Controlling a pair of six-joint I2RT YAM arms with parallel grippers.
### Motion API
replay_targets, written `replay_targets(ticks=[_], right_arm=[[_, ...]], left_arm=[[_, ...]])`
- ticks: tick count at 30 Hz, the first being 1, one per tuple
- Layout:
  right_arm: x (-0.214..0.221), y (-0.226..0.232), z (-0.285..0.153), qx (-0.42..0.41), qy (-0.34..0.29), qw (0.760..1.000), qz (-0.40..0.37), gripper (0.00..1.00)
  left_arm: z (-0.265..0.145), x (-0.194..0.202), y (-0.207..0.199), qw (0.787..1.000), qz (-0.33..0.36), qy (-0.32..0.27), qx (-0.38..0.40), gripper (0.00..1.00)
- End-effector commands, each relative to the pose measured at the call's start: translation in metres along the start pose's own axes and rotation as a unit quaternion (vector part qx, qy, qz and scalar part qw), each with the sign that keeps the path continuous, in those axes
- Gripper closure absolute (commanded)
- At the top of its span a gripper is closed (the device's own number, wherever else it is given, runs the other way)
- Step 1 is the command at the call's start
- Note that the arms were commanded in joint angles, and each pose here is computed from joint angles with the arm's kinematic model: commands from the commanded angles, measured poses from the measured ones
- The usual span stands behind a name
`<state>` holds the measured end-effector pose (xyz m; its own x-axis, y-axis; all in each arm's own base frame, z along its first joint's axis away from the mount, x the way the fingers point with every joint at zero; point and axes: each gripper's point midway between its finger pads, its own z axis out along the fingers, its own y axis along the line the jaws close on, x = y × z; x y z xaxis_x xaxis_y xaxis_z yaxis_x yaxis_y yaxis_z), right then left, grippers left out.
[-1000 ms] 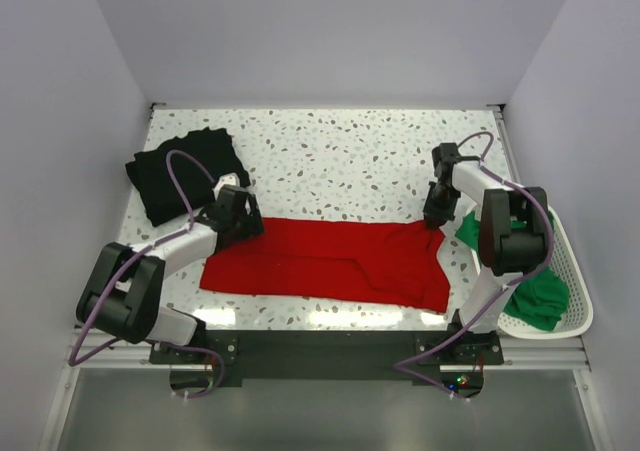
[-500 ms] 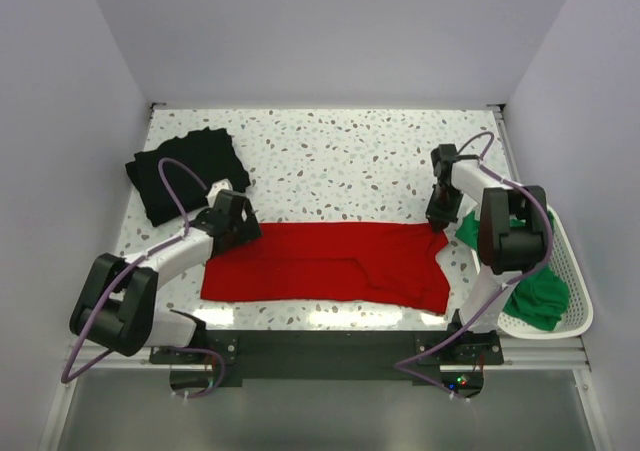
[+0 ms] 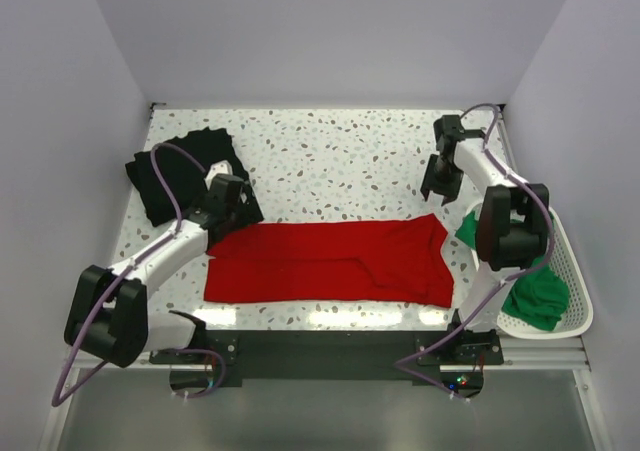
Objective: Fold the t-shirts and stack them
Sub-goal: Fold the tshirt
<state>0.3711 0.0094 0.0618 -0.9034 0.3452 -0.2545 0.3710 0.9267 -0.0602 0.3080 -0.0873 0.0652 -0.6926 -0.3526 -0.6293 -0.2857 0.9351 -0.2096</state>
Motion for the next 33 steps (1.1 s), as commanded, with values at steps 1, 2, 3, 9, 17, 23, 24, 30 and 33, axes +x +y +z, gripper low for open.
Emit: replay_targets(ticks=[1,2,3,9,17,23,24,30,33], right_arm=[[0.0,0.017,-0.05,-0.047,-0.033,0.998,-0.036,0.51],[0.008,0.021,-0.054,-0.058,-0.03,0.997,-0.042,0.51],[0.016,0.027,-0.057,-0.069,-0.028,0.996,-0.05,0.51],[0.103,0.076,-0.089,-0.161,-0.008,0.979,-0.129,0.53],[0.206,0.098,-0.105,-0.23,0.018,0.958,-0.172,0.59],[0.244,0.1,-0.086,-0.202,0.035,0.955,-0.214,0.63],[0.242,0.098,-0.083,-0.189,0.028,0.958,-0.216,0.63],[0.234,0.09,-0.066,-0.135,0.006,0.971,-0.198,0.65],[0.228,0.088,-0.059,-0.118,-0.01,0.975,-0.187,0.66]], left_arm=[[-0.019,-0.033,-0.017,0.999,0.005,-0.041,0.03,0.13],[-0.02,-0.034,-0.02,0.998,0.007,-0.045,0.037,0.13],[-0.022,-0.033,-0.024,0.998,0.01,-0.044,0.048,0.13],[-0.014,-0.008,-0.028,0.997,0.014,-0.015,0.075,0.13],[0.002,0.02,-0.026,0.996,0.011,0.02,0.086,0.13],[0.014,0.037,-0.024,0.995,0.013,0.048,0.084,0.13],[0.014,0.037,-0.024,0.995,0.012,0.047,0.084,0.13],[0.011,0.041,-0.021,0.995,0.011,0.047,0.084,0.13],[0.011,0.042,-0.021,0.995,0.009,0.048,0.084,0.13]])
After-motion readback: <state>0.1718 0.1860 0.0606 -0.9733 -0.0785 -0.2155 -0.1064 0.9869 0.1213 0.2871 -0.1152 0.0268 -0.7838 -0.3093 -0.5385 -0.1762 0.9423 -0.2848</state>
